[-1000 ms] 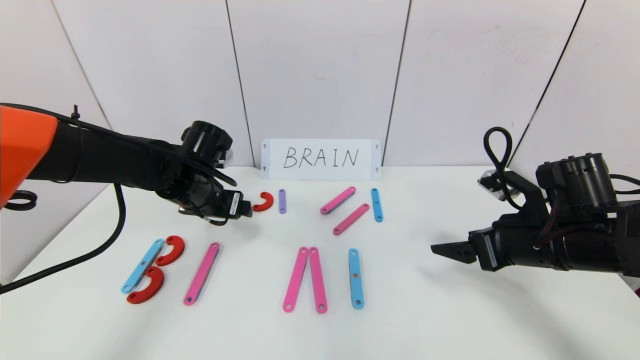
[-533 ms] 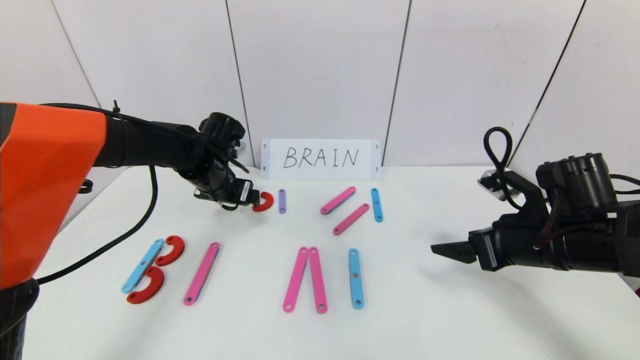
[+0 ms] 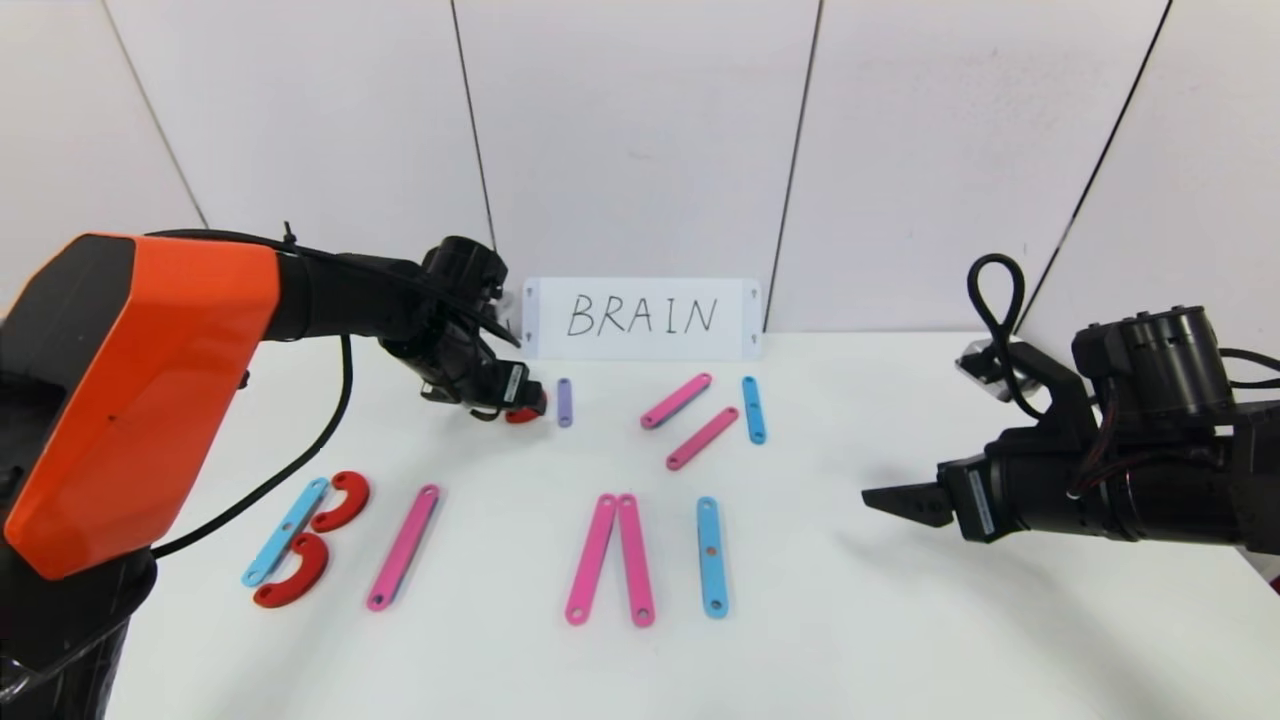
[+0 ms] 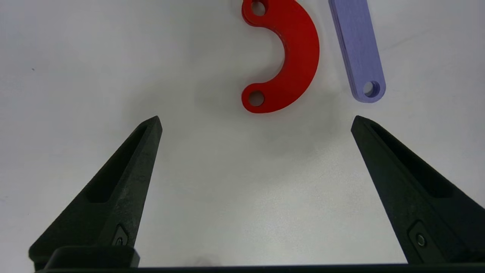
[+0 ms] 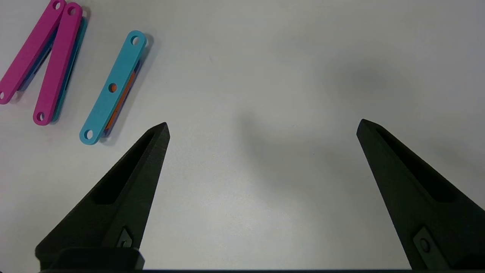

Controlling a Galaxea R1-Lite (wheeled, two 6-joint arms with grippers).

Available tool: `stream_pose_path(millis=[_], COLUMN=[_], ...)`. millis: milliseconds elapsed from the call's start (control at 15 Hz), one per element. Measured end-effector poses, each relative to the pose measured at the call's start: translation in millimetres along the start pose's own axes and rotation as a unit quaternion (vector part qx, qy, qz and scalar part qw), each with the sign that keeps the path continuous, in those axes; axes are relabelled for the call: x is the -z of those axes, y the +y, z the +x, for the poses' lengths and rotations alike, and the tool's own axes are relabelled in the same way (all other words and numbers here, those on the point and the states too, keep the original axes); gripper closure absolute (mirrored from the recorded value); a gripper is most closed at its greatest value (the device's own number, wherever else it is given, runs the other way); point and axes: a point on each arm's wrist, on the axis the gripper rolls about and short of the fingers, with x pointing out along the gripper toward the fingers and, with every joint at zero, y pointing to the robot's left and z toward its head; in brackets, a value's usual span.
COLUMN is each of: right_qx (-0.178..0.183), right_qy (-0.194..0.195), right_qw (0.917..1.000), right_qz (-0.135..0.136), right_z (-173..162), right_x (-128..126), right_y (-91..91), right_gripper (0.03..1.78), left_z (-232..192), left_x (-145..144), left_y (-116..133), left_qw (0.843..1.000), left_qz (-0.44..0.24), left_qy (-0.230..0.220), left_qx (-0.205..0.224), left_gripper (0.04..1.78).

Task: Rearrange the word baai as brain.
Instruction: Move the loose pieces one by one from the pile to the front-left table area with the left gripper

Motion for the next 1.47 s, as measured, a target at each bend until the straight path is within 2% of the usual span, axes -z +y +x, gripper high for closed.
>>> stream_pose_path(millis=[467, 733, 1200, 1333, 1467], right_qx=[-0.001, 0.0, -0.001, -0.001, -0.001], right_qy=[0.0, 0.002, 0.005, 0.005, 0.005], right_qw=[1.0, 1.0, 1.0, 1.0, 1.0], right_qz=[0.0, 0.0, -0.001, -0.001, -0.001], right_z=[0, 1, 3, 3, 3], right_x=[0, 1, 1, 1, 2], right_y=[0.0, -0.3, -0.2, -0.3, -0.3], right_gripper=[0.08, 0.08, 0.08, 0.08, 0.08], left_z=[15, 30, 38, 38, 41], left_x=[-9, -6, -6, -7, -7], left_y=[-1, -3, -7, -11, -13], left_qw=[1.0, 0.999, 0.999, 0.999, 0.999], left_qz=[0.01, 0.019, 0.018, 0.023, 0.023], left_qy=[-0.014, -0.01, -0.023, -0.027, -0.033], left_qx=[-0.005, -0.041, -0.04, -0.037, -0.035], left_gripper=[0.07, 0.07, 0.09, 0.2, 0.41])
